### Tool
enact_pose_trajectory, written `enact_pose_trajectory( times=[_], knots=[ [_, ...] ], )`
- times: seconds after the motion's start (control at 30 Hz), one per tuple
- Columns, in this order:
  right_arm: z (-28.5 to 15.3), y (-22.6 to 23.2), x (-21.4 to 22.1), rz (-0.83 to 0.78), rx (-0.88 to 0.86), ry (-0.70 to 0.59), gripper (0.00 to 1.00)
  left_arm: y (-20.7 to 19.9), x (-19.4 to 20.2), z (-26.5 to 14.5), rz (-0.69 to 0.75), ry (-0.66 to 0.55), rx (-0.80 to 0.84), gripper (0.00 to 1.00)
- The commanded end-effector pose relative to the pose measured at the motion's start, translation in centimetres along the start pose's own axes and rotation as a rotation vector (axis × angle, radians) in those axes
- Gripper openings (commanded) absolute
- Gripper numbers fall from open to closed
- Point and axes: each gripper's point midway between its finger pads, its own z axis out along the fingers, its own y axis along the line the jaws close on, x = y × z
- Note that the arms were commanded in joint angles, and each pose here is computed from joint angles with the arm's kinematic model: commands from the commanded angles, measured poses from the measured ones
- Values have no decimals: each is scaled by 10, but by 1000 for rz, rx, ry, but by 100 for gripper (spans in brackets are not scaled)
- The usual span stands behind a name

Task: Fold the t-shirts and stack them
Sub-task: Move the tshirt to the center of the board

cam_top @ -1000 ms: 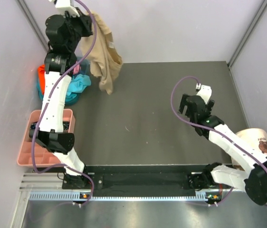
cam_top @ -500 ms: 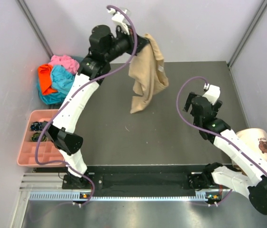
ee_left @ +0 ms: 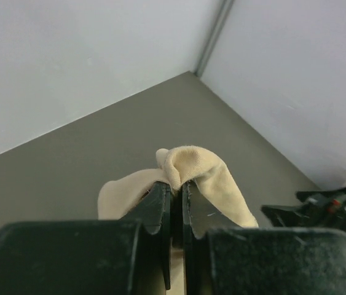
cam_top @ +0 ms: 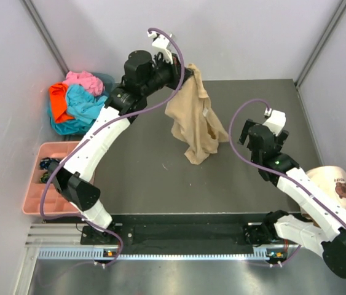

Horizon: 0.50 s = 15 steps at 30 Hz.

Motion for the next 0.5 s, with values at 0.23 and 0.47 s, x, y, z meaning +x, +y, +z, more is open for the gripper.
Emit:
enact_pose_trajectory(
  times=[0.23,0.47],
  knots=[
    [-4,6,0,9,-36,7,99,123,76,80,-11,3,-143,0],
    [-2,8,9,12,-47,30,99,195,86,131,-49,-17,-170,0]
  ],
)
